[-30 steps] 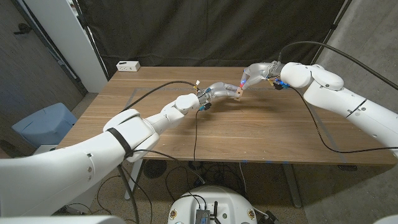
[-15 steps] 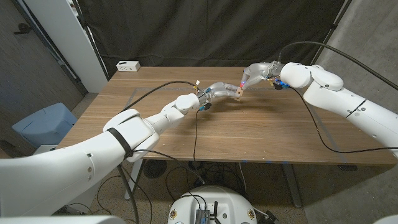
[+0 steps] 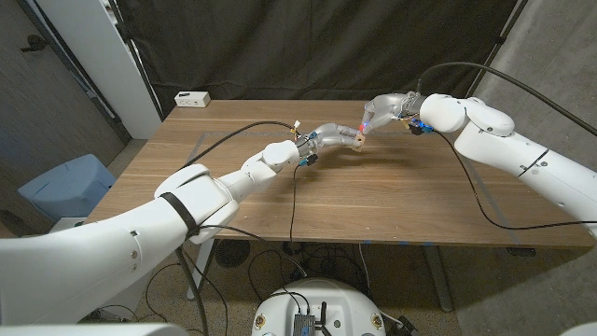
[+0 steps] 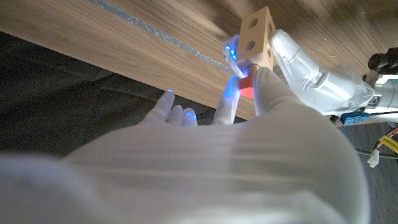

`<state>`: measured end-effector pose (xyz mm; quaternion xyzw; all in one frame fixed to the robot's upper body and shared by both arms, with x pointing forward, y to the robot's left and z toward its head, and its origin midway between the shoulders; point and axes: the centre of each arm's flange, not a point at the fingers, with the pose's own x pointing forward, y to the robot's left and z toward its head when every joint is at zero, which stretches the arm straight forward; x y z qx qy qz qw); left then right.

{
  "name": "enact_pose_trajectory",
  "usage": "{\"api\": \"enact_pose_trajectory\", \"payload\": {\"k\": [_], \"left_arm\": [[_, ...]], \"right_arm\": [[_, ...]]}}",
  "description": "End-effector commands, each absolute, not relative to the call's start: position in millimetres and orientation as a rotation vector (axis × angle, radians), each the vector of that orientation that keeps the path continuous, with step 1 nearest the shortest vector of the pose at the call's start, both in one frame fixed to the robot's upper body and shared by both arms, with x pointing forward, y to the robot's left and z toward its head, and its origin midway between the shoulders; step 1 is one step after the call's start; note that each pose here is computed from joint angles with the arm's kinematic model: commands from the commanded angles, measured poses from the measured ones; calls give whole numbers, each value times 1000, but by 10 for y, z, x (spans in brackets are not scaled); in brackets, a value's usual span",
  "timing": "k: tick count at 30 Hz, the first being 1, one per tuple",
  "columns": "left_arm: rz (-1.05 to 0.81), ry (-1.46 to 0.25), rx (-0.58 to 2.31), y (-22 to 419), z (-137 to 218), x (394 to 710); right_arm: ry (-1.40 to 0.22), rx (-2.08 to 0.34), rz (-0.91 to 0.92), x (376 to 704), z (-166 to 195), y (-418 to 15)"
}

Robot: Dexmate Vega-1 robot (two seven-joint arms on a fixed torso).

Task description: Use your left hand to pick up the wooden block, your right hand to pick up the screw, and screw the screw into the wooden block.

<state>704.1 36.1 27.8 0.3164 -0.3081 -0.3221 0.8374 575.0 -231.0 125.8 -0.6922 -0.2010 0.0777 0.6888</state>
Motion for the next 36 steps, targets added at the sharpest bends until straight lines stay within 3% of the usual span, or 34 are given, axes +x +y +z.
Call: {"api": "enact_pose_trajectory", "payload": {"k": [1, 36], "left_arm": [[-686, -650, 674, 360, 272, 7041], [-683, -636, 668, 386, 236, 7058]], "right_arm": [[-446, -1555, 173, 5754, 1261, -2289], [-370, -1645, 138, 5785, 1238, -2219]]}}
